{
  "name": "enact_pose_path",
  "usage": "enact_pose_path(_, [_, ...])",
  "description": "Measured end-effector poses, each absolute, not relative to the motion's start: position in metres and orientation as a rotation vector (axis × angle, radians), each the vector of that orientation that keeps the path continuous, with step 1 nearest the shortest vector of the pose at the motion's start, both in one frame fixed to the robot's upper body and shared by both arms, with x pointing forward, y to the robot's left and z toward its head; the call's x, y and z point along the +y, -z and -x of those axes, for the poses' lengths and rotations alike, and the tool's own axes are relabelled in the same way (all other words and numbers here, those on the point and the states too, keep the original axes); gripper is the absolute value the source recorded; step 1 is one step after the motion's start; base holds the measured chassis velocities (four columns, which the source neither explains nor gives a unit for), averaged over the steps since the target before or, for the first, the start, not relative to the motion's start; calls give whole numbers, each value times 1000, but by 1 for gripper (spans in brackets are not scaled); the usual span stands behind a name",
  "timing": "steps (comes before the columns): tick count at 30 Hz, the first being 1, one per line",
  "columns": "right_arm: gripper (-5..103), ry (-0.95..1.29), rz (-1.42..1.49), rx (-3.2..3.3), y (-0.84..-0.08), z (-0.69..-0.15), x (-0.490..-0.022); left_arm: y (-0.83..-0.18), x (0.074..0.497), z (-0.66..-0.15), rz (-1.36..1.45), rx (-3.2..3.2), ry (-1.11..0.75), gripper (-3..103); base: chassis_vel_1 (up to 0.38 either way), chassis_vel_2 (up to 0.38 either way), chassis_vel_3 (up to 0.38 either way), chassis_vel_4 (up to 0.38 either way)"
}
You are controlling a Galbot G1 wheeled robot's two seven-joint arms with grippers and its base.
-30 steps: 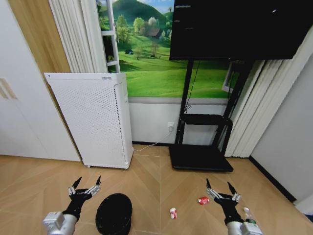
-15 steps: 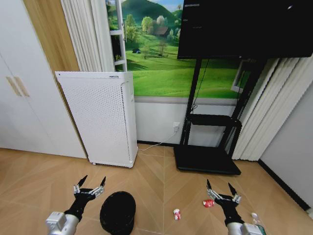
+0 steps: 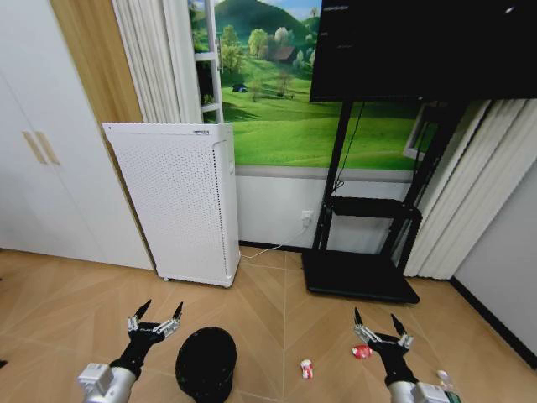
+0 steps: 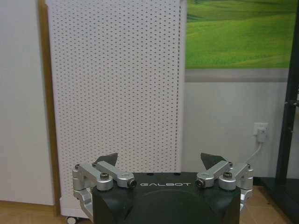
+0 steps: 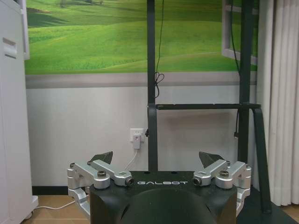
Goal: Pick up the trash bin and place the garbage on the floor into it.
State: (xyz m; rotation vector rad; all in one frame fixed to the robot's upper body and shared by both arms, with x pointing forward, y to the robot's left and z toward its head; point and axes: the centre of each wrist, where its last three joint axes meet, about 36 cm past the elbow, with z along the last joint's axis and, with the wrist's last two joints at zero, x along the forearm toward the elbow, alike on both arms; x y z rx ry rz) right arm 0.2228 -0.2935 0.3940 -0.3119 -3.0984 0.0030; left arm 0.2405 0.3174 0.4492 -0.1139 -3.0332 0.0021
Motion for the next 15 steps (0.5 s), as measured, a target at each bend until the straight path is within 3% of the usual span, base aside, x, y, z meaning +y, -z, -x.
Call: enact_pose_path(15, [100, -3, 310, -3101, -393, -223, -294, -449, 319, -241, 91, -3042, 68, 100, 32, 37, 31, 31])
